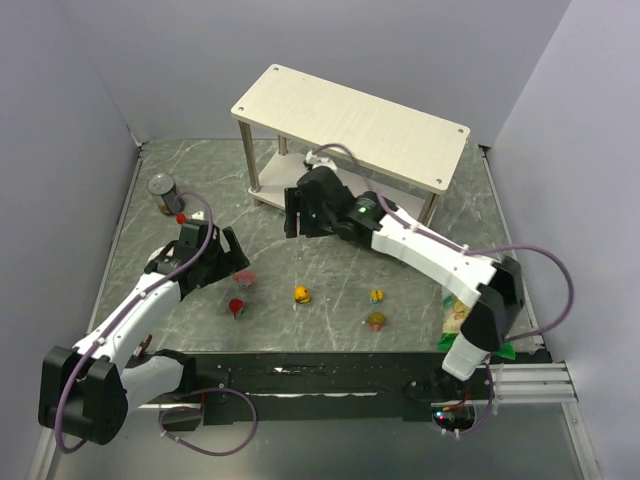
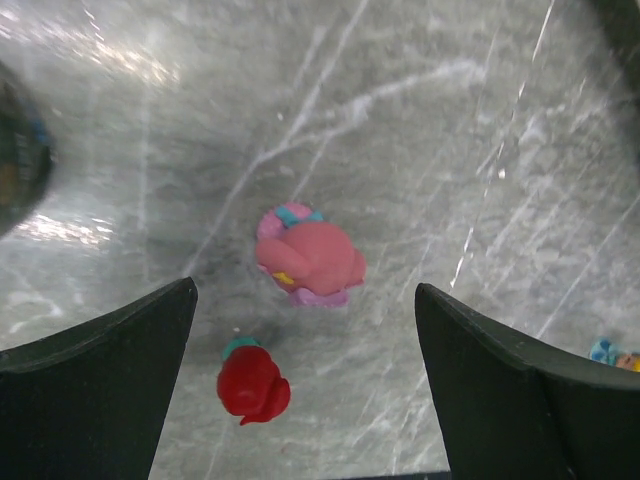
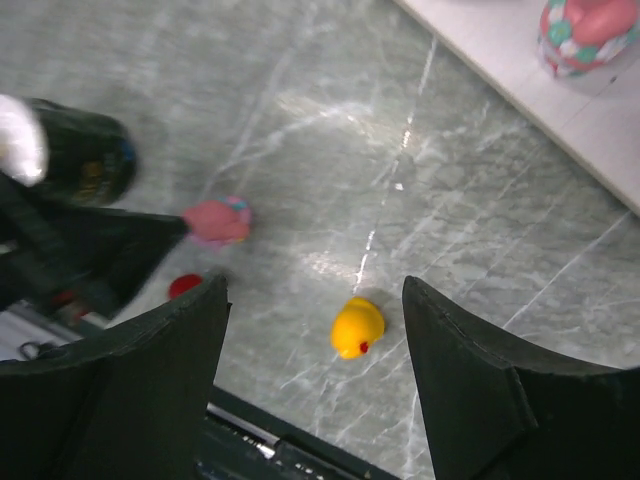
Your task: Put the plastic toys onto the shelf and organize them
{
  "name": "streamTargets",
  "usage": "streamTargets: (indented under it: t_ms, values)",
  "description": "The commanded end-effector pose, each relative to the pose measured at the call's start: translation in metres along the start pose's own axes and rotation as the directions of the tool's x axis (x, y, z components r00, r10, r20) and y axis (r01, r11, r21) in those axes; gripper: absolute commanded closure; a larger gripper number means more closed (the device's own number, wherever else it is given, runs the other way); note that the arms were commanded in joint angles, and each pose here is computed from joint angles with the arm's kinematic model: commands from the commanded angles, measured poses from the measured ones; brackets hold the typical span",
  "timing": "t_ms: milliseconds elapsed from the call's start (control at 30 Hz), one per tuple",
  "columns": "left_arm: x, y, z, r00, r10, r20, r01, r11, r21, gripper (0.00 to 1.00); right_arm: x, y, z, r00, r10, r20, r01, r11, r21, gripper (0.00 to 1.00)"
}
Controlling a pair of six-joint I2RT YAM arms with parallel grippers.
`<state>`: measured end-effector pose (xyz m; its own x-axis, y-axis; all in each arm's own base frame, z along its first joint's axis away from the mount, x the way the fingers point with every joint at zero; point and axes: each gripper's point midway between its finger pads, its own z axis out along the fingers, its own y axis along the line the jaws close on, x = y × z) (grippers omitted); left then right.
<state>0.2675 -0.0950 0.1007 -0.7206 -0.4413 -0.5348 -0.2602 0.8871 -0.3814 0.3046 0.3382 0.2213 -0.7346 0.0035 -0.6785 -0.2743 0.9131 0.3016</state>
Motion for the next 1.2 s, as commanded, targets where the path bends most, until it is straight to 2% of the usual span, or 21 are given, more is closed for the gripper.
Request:
streamTargets:
  t_ms: [0,200,367,500,633,800,933,1167]
  values:
    - [0.006,-0.020,-0.002,0.997,-0.030,-0.065,0.034,0.997,0.070,0.04,-0.048,0.010,-0.062,0.988,0.013,0.152,-0.001,0.997,-0.079,0.23]
    - [0.019,-0.023,0.003,0.986,-0.102,-0.134,0.111,0.992,0.060,0.01,-0.049,0.006,-0.087,0.986,0.023,0.166,-0.007,0.995,-0.098,0.23]
    - [0.017,-0.025,0.010,0.974,-0.185,-0.129,0.191,0.981,0.036,0.13,-0.050,0.003,-0.103,0.981,0.030,0.194,-0.007,0.993,-0.117,0.23]
    - [0.015,-0.020,0.013,0.962,-0.252,-0.108,0.253,0.968,-0.006,0.16,-0.050,-0.003,-0.109,0.979,0.028,0.204,-0.007,0.994,-0.105,0.23]
    - [0.015,-0.025,0.012,0.934,-0.338,-0.113,0.339,0.941,-0.007,0.23,-0.048,-0.011,-0.113,0.977,0.027,0.209,-0.010,0.997,-0.082,0.23]
    - [0.015,-0.031,0.010,0.874,-0.471,-0.115,0.475,0.880,0.001,0.28,-0.046,-0.023,-0.120,0.976,0.037,0.216,-0.024,0.998,-0.061,0.23]
    - [0.020,-0.022,0.012,0.841,-0.532,-0.095,0.531,0.846,-0.042,0.27,-0.045,-0.034,-0.124,0.973,0.050,0.225,-0.041,0.998,-0.046,0.23]
    - [0.017,-0.014,0.017,0.815,-0.578,-0.042,0.576,0.815,-0.055,0.28,-0.043,-0.049,-0.129,0.970,0.069,0.235,-0.065,0.998,-0.024,0.23]
